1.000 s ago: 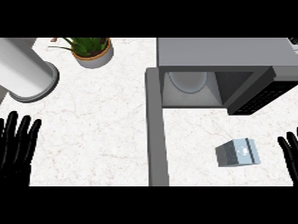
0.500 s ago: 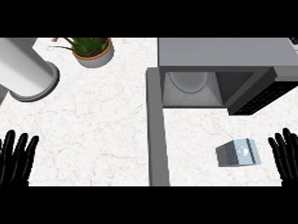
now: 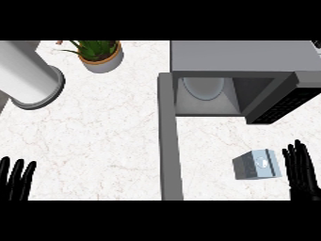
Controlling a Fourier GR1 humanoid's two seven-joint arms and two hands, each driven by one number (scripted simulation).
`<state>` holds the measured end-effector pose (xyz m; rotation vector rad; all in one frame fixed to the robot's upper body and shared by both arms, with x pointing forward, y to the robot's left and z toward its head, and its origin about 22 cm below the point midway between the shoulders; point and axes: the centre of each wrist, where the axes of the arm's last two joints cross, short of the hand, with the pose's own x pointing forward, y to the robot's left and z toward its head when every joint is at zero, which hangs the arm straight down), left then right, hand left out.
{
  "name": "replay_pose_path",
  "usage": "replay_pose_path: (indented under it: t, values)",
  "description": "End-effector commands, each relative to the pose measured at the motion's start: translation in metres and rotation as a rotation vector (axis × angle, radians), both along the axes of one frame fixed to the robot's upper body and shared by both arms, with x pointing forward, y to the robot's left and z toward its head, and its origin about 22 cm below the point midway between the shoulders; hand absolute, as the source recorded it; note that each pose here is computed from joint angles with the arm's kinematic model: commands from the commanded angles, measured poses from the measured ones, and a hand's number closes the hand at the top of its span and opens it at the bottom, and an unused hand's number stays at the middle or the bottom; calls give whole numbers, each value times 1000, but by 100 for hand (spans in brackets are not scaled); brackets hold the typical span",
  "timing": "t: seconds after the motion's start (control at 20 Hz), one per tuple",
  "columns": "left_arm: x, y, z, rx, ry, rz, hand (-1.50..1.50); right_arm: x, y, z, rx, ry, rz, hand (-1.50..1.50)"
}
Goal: Pick up the milk, place it into the microwave and close the microwave
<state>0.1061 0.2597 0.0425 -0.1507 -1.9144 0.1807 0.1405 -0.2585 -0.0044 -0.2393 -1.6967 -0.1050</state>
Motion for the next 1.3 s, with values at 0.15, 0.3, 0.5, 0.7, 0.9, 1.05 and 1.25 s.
replay_pose_path:
  t: [0.15, 0.3, 0.5, 0.7, 0.9, 1.05, 1.25]
  values:
    - [-6, -8, -5, -14, -1, -3, -150, 4, -18, -65, -33, 43, -76, -150]
    - [-9, 2, -14, -16, 19, -9, -150, 6, -32, -73, -31, 32, -68, -150]
    - [-14, -10, 3, -9, -3, 4, -150, 9, -24, -105, -47, 20, -37, -150]
    - [-21, -2, 0, -13, -9, 5, -150, -3, -36, -115, -61, 31, -48, -150]
    - [-39, 5, -26, -20, 6, 0, -150, -2, -54, -121, -44, 8, -56, -150]
    - [-14, 4, -16, 3, 6, -6, -150, 13, -46, -127, -79, 21, -48, -150]
    - [-21, 8, -29, -11, -10, 15, -150, 20, -56, -138, -58, 6, -16, -150]
